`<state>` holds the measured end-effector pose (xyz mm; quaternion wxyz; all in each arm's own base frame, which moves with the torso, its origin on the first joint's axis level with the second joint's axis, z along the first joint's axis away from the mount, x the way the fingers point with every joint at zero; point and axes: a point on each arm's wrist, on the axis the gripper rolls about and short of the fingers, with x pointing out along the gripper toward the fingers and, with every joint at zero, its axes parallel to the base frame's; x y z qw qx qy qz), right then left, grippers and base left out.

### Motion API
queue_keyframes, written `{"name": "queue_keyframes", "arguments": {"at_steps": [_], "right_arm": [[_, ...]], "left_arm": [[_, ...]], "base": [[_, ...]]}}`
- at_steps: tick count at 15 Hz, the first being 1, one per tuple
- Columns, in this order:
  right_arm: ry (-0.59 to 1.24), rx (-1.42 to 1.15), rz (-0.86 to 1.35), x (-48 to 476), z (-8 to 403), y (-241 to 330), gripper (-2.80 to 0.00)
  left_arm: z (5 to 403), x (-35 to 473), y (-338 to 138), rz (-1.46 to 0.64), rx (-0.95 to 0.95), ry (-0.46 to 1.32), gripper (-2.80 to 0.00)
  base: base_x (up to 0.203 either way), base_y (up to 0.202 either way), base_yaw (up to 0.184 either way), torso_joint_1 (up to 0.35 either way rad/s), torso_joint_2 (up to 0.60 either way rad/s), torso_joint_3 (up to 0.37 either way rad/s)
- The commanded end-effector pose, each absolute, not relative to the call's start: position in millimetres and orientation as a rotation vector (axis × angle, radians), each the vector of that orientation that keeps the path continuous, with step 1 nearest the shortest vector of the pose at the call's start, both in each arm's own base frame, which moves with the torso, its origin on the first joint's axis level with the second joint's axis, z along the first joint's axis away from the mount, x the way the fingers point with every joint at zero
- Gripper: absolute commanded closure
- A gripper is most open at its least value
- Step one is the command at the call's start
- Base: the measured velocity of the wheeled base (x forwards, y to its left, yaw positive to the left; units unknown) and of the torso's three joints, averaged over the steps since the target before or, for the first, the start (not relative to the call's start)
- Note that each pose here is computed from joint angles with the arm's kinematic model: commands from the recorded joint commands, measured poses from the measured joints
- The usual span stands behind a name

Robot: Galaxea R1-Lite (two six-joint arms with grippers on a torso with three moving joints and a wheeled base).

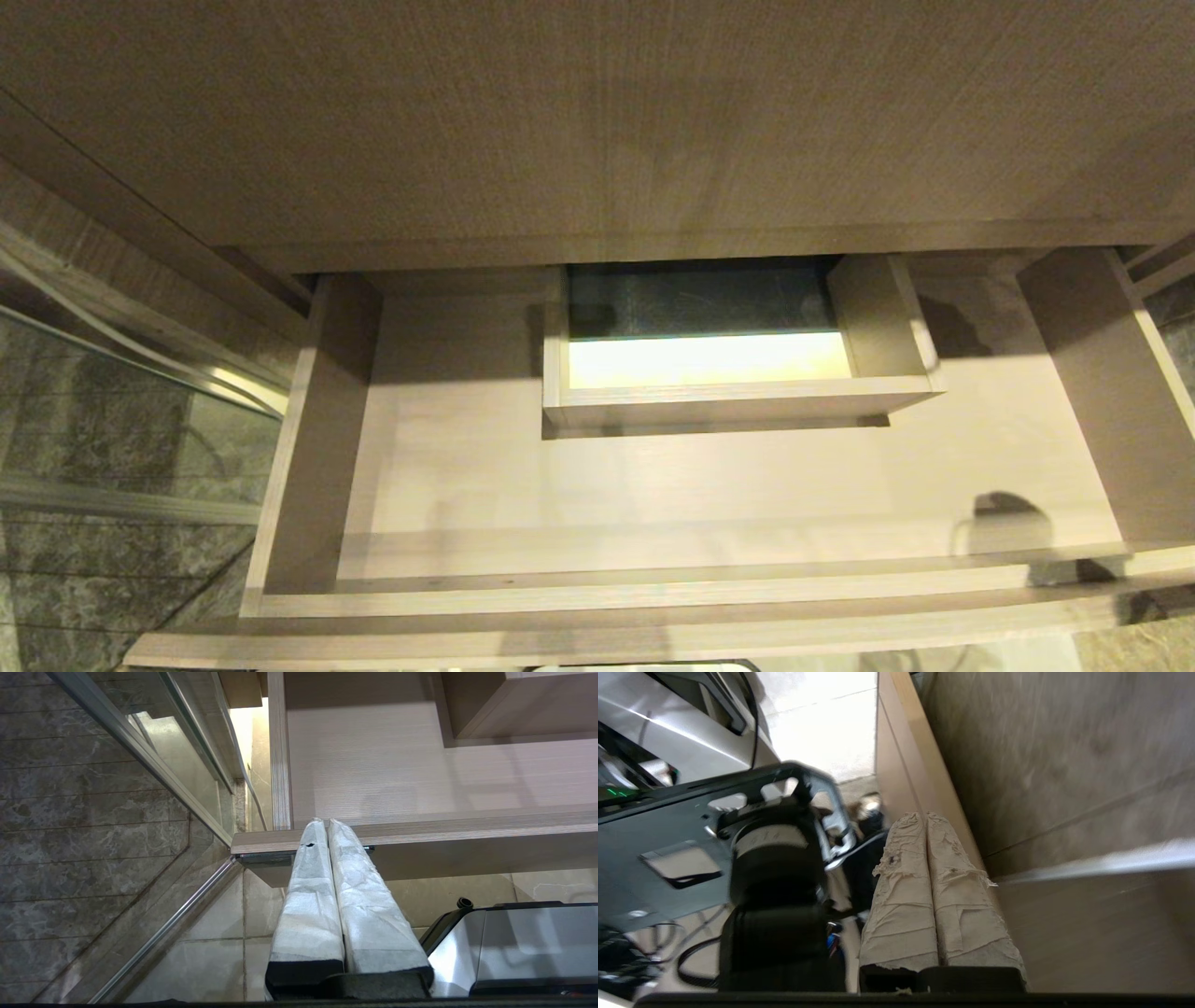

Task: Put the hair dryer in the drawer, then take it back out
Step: Close the drawer

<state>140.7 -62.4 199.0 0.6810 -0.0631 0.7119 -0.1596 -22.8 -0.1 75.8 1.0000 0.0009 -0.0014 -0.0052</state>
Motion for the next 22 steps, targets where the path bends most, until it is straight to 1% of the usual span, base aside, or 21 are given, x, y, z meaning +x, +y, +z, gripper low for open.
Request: {"name": "queue_keyframes", "arguments": {"at_steps": [1,4,6,9,12,15,17,22], "right_arm": [[1.653,-0.180,-0.280,167.6,180.8,-72.9,0.00],[1.601,-0.233,-0.214,189.0,173.7,-80.9,0.00],[1.600,-0.238,-0.209,200.6,170.0,-85.4,0.00],[1.504,-0.253,-0.240,218.0,172.3,-91.8,0.00],[1.465,-0.251,-0.246,217.1,176.4,-91.6,0.00],[1.360,-0.236,-0.239,220.0,182.3,-91.5,0.00],[1.246,-0.225,-0.229,225.7,188.1,-92.4,0.00],[0.832,-0.248,-0.232,247.8,216.7,-98.4,0.00]], "left_arm": [[75.7,-22.8,-0.1,-0.010,0.002,-0.003,0.00],[75.6,-22.7,-0.1,-0.011,0.002,-0.002,0.00],[75.7,-22.8,-0.1,-0.010,0.002,-0.003,0.00],[75.4,-22.7,-0.1,-0.009,0.002,-0.002,0.00],[75.4,-22.7,-0.1,-0.011,0.002,-0.002,0.00],[75.8,-22.8,-0.1,-0.011,0.002,-0.003,0.00],[75.4,-22.7,-0.1,-0.011,0.002,-0.002,0.00],[75.4,-22.7,-0.1,-0.011,0.002,-0.002,0.00]], "base": [[0.000,0.000,0.000,0.000,0.00,0.000],[0.000,0.000,0.000,0.000,0.00,0.000],[0.000,0.000,0.000,0.000,0.00,0.000],[0.000,0.000,0.000,0.000,0.00,0.000],[0.000,0.000,0.000,0.000,0.00,0.000],[0.000,0.000,0.000,0.000,0.00,0.000],[0.000,0.000,0.000,0.000,0.00,0.000],[0.000,0.000,0.000,0.000,0.00,0.000]]}}
